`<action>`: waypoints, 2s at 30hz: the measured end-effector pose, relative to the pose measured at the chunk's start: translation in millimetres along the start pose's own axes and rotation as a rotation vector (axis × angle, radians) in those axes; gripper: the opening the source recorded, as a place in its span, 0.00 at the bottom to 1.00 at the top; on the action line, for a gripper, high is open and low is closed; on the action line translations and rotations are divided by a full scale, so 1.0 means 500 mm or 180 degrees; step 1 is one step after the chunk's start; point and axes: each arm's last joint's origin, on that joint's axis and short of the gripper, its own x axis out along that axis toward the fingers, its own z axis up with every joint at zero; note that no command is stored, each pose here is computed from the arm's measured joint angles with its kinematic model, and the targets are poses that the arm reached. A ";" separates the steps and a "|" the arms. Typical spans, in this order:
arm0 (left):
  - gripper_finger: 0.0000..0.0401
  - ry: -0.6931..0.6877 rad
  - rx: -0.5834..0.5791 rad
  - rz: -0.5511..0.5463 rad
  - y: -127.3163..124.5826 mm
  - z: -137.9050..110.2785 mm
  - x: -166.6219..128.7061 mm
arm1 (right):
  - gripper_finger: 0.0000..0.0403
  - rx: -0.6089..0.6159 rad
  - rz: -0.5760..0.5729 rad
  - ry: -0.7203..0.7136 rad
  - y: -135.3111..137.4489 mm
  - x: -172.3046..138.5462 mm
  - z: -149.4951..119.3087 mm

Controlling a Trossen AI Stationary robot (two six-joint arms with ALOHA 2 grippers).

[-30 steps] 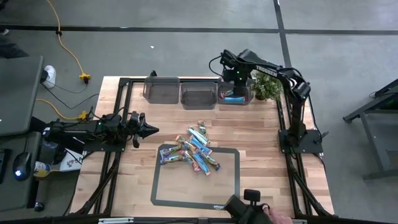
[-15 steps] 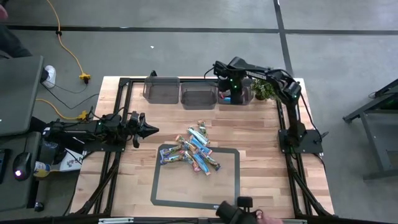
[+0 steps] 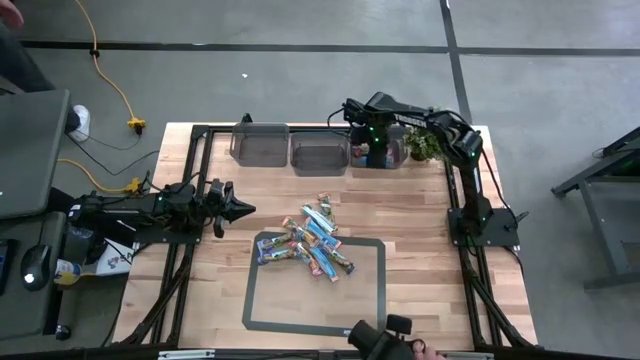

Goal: Pick and place Granola Bars by type
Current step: Put the red granola bar into the right black bin, then put the yellow granola bar into the center black bin

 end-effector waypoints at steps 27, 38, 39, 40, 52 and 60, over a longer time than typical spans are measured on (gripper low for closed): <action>0.00 0.0019 -0.0001 -0.0035 -0.001 0.000 0.000 | 0.46 0.0714 0.0407 0.0263 0.011 -0.010 -0.026; 0.00 0.0022 -0.0001 -0.0043 -0.001 0.000 0.000 | 0.46 0.0782 0.0822 -0.0356 0.027 -0.094 -0.060; 0.00 0.0022 -0.0001 -0.0041 -0.001 0.000 0.000 | 0.46 0.0801 0.0884 -0.0456 0.030 -0.102 -0.060; 0.00 0.0021 -0.0001 -0.0042 -0.001 0.000 0.000 | 0.46 0.0826 0.0945 -0.0557 0.032 -0.109 -0.060; 0.00 0.0020 -0.0001 -0.0040 -0.001 0.000 0.000 | 0.46 0.0692 0.1463 -0.1785 0.132 -0.204 -0.011; 0.00 0.0021 -0.0001 -0.0039 -0.001 0.000 0.000 | 0.46 0.1341 0.1300 -0.2193 0.234 -0.237 0.043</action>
